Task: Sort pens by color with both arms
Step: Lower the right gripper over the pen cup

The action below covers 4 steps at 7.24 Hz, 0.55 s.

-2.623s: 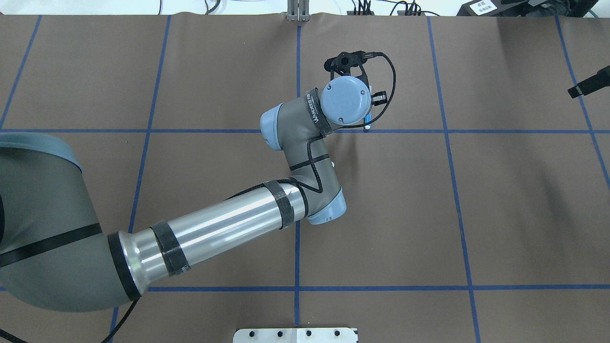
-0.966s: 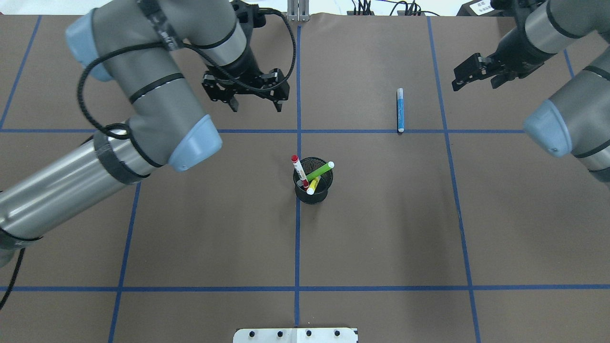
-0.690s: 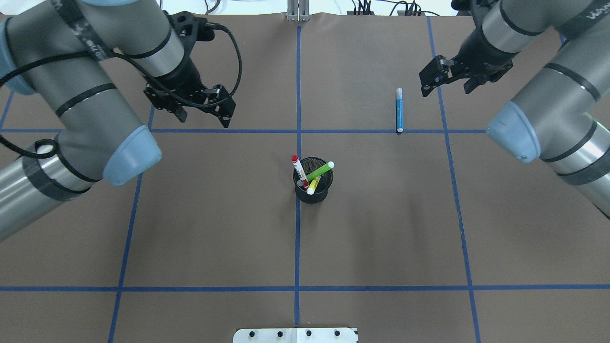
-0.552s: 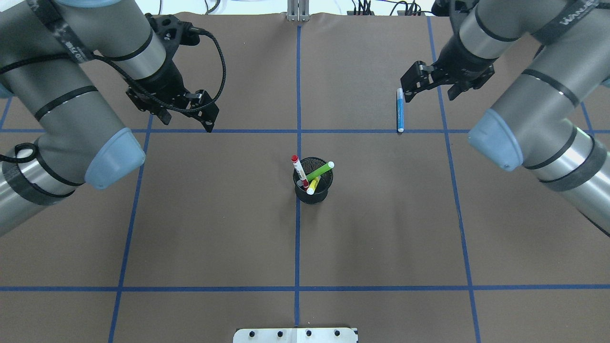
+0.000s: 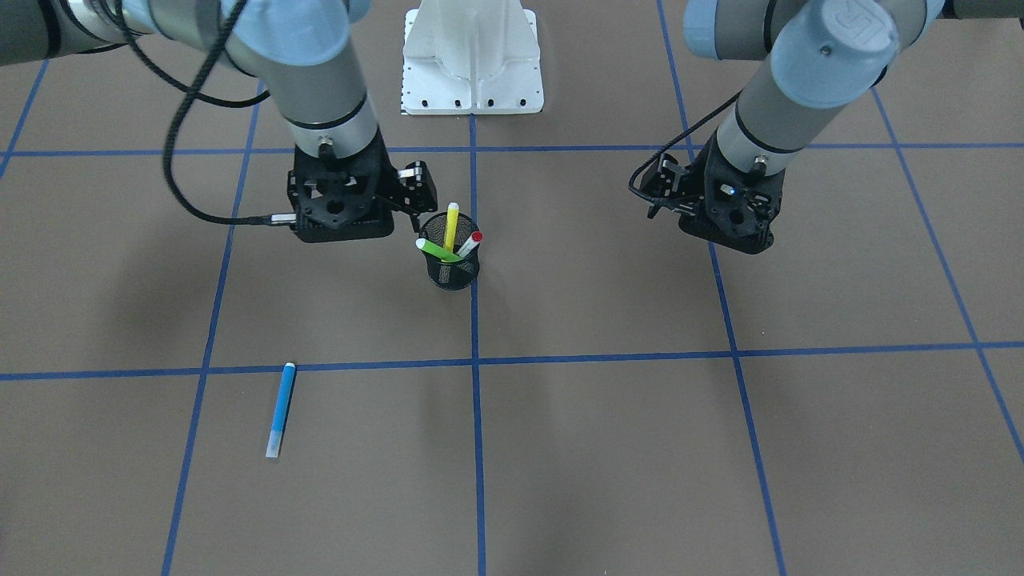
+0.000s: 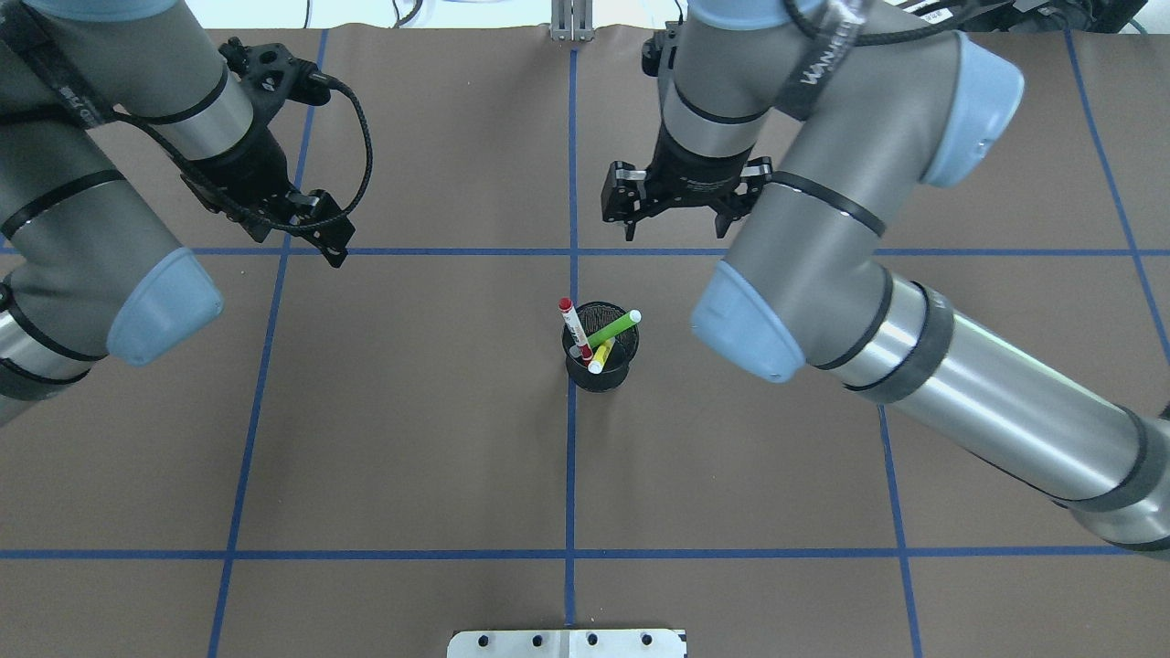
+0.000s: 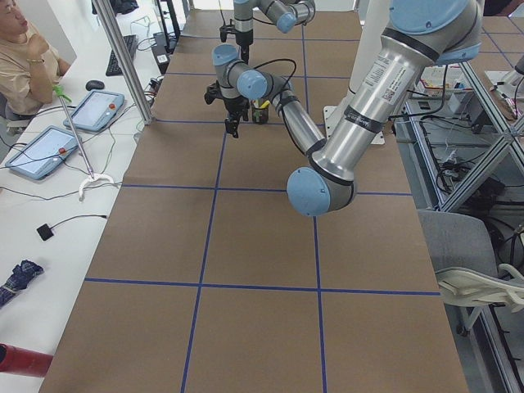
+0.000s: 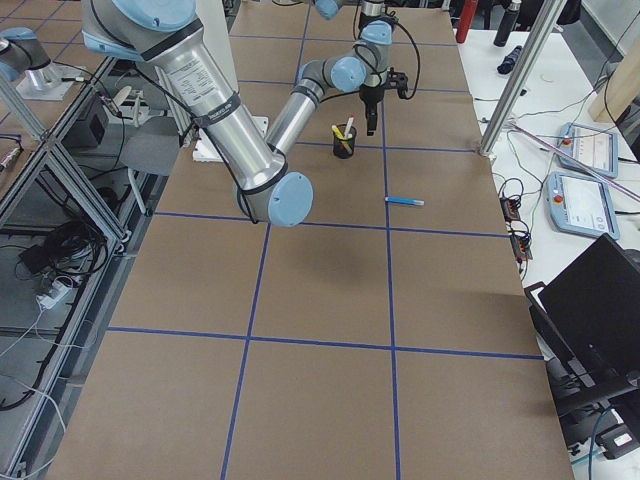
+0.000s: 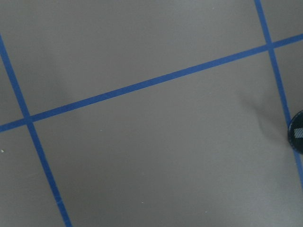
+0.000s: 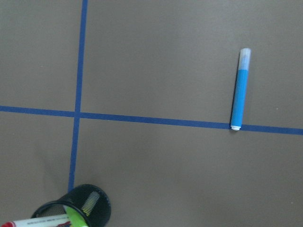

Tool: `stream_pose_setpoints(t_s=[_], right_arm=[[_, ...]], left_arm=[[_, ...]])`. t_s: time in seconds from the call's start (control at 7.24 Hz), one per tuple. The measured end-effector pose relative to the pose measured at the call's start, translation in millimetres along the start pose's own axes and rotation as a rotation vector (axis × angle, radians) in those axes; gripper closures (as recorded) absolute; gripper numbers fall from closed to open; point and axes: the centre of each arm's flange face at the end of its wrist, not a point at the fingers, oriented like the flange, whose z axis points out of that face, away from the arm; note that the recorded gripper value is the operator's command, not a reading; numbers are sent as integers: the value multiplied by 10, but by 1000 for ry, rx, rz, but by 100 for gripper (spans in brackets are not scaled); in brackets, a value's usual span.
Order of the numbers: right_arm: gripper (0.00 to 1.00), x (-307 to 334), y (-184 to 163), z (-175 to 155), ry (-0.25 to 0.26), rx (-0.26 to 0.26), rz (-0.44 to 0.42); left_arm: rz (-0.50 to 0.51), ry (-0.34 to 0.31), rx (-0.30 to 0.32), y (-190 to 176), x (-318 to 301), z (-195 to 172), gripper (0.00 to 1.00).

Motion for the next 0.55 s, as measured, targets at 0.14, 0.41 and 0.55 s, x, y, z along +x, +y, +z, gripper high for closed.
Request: stream_pose_setpoints(t_s=[0.14,0.41,0.55], right_arm=[[2,-409,-49,73,35,-37,1],[21,-1245,-175,286,107,-118,1],[32,-1423,-160,368,125,-141,-12]], left_arm=[[33,-14,-6,72,-240,12,0],[73,-29,-16,207,-523,31,0],[77,-31,-17,226,-550,28,0]])
